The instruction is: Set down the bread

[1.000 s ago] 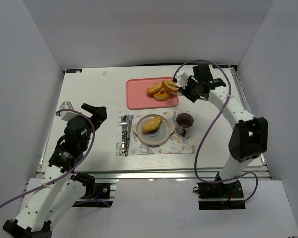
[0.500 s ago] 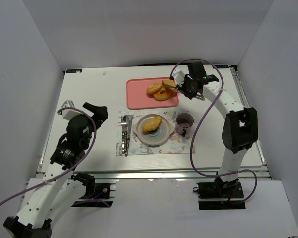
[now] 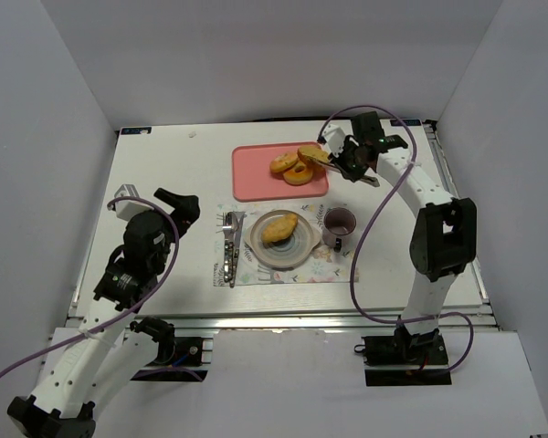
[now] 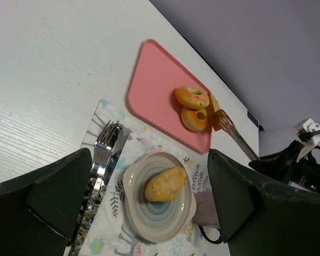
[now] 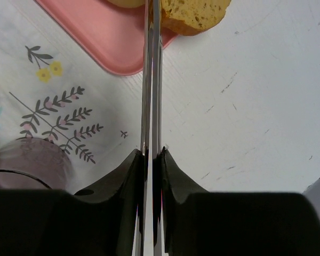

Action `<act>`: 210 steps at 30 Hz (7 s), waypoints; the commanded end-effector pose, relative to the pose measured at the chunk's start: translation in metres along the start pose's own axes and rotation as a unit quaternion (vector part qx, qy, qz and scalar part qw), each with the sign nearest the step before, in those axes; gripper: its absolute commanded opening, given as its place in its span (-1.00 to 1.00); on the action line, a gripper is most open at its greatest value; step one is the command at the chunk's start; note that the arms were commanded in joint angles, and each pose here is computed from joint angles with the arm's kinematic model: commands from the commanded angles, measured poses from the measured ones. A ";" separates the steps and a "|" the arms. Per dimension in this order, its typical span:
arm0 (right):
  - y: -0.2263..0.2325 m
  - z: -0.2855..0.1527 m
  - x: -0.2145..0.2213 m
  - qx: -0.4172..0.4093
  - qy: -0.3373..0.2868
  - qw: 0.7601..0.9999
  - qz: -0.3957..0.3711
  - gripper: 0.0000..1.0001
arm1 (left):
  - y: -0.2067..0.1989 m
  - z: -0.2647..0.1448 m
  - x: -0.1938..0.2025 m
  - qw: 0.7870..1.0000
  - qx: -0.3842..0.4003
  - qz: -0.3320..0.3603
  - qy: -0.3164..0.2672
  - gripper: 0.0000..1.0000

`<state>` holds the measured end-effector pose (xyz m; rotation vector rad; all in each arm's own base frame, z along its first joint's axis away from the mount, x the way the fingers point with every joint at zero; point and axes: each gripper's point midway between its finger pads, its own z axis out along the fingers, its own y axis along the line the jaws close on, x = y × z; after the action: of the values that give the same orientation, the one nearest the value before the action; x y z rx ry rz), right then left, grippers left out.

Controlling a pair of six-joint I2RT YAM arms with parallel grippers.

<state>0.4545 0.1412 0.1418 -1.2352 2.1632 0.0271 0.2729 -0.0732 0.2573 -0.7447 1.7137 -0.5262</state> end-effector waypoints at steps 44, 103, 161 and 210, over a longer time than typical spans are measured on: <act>0.210 -0.142 0.028 -0.245 -0.112 0.961 -0.055 -0.01 | -0.004 -0.002 -0.002 1.000 0.012 -0.002 -0.001 0.97; 0.011 0.027 -0.121 0.096 -0.053 0.912 -0.395 -0.50 | 0.003 0.001 0.001 1.000 0.005 -0.002 -0.007 0.96; 0.225 -0.124 0.028 -0.228 -0.126 0.952 -0.163 -0.04 | 0.001 -0.008 -0.003 1.000 0.014 -0.013 -0.010 0.96; -0.036 -0.014 0.181 0.119 -0.011 0.904 0.412 -0.10 | -0.008 -0.002 -0.003 1.000 0.023 -0.013 -0.008 0.96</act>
<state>0.4002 -0.0156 0.0748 -0.1804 2.4323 0.1610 0.2721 -0.0748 0.2592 -0.7486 1.6861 -0.5617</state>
